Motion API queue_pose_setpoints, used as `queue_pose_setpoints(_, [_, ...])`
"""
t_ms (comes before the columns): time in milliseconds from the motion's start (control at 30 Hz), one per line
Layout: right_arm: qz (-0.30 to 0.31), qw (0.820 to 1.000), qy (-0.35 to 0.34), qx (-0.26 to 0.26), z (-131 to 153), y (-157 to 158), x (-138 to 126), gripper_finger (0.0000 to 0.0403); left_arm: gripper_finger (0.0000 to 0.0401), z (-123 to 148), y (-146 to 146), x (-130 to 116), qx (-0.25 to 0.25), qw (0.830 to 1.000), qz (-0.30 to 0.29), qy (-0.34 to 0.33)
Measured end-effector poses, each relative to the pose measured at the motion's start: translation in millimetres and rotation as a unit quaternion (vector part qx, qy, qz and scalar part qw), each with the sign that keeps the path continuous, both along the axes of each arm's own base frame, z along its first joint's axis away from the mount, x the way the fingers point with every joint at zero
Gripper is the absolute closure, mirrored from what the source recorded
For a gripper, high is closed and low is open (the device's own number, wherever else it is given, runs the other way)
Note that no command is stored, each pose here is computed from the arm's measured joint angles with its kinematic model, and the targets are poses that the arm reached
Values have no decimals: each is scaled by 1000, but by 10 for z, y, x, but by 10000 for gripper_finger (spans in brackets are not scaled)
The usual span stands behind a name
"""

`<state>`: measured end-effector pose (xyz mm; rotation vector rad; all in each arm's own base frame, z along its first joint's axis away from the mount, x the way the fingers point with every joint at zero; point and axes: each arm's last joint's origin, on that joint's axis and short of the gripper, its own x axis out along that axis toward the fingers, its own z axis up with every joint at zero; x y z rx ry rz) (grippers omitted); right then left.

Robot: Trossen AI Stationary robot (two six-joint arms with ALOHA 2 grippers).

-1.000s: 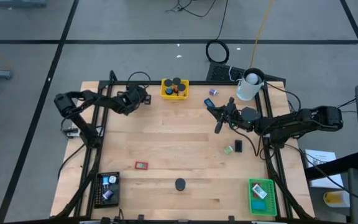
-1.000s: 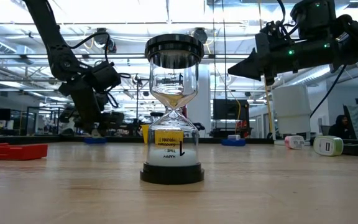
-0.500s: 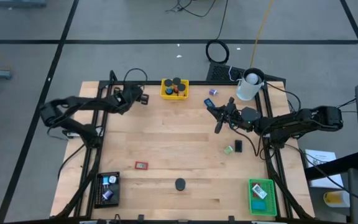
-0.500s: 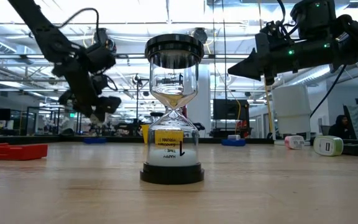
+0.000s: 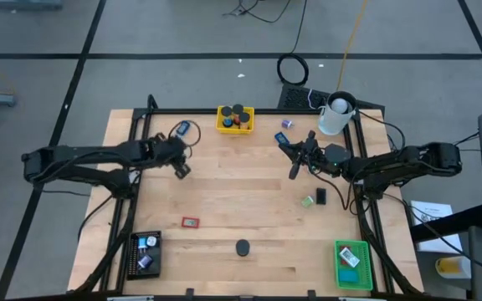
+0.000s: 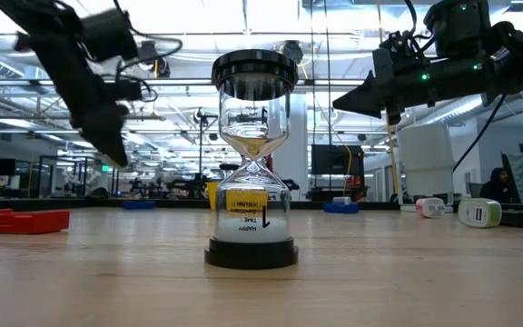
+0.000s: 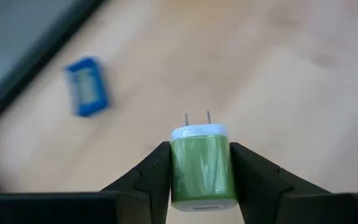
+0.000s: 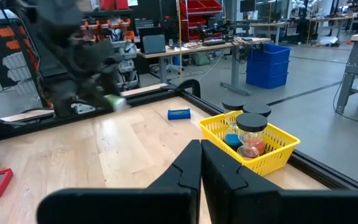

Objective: Pick & Place Office items
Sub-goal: Put the green charger adapter into the black bin

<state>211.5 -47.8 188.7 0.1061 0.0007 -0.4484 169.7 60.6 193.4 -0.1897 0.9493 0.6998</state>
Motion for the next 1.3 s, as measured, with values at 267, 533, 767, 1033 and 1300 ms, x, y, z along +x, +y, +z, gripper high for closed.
queue_pose_setpoints(267, [0,1000,0,0,0,0,0,402,251,180,-528,-73,-85,976,-189,-63])
queue_pose_setpoints(533, [0,1000,3,2,-7,0,0,402,250,233,-980,-166,-147,954,-246,-91])
queue_pose_setpoints(767, [0,1000,5,2,-11,0,0,402,250,234,-1411,-341,-223,919,-317,-78])
queue_pose_setpoints(1033, [0,1000,5,2,-11,0,0,402,250,285,-1807,-600,-277,892,-342,-106])
queue_pose_setpoints(1300, [0,1000,6,2,-12,0,0,402,249,209,-2104,-870,-352,882,-305,-74])
